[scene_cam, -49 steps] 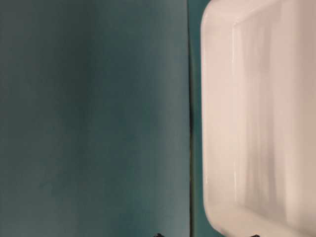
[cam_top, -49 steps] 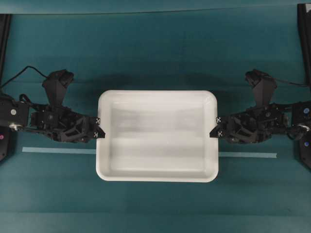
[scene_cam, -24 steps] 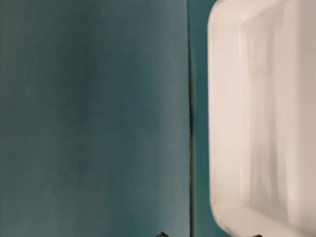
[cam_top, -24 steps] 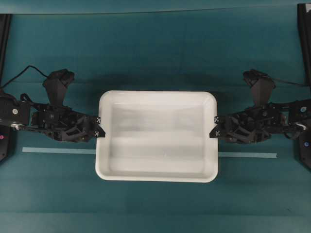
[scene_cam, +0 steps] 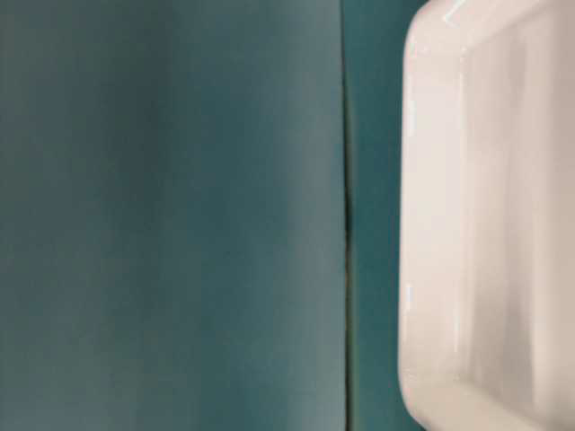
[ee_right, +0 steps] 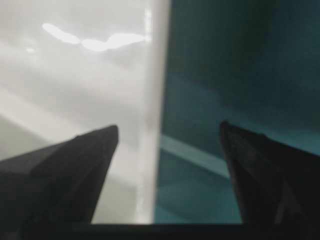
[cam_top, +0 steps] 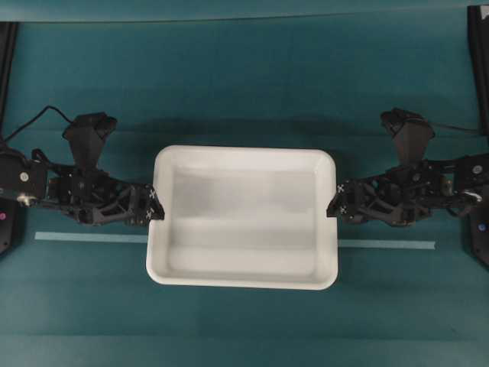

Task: Lift the white case with both hands.
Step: 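Open both grippers and pull them outward off the tray rims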

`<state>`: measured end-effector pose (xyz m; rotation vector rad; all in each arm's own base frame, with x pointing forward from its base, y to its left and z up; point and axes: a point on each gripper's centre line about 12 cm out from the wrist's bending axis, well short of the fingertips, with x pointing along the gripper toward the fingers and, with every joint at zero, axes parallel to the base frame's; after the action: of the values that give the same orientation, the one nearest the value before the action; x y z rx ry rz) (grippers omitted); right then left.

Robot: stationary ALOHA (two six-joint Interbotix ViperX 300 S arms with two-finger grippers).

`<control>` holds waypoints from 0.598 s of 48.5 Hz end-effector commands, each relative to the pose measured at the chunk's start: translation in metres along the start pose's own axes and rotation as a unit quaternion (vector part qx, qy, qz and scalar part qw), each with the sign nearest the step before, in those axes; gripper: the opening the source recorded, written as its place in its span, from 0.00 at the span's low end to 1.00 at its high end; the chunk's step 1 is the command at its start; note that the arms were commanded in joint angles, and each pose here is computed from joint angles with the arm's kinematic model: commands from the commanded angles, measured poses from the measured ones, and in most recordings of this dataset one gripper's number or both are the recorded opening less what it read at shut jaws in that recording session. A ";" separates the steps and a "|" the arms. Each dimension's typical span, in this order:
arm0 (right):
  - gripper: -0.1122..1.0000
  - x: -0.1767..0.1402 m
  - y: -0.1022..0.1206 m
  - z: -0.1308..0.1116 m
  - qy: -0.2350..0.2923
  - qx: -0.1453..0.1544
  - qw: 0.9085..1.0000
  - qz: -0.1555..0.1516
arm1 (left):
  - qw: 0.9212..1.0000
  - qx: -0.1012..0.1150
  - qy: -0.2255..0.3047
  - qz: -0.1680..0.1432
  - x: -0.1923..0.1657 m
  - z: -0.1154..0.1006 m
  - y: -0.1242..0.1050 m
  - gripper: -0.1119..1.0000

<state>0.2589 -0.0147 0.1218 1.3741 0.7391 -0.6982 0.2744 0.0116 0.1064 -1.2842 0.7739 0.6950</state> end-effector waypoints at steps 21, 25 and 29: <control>0.88 -0.075 0.050 0.020 -0.055 -0.095 0.986 0.127 | 0.981 0.121 -0.051 -0.143 -0.080 0.012 -0.049 0.96; 0.88 -0.088 0.061 0.024 -0.074 -0.132 0.978 0.146 | 0.971 0.153 -0.067 -0.169 -0.097 0.015 -0.059 0.96; 0.88 -0.100 0.070 0.027 -0.093 -0.175 0.967 0.159 | 0.965 0.174 -0.079 -0.179 -0.111 0.017 -0.061 0.96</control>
<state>0.2511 -0.0328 0.2286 1.1165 0.4853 -0.4388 0.2617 0.0138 0.2167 -1.0262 0.5269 0.3689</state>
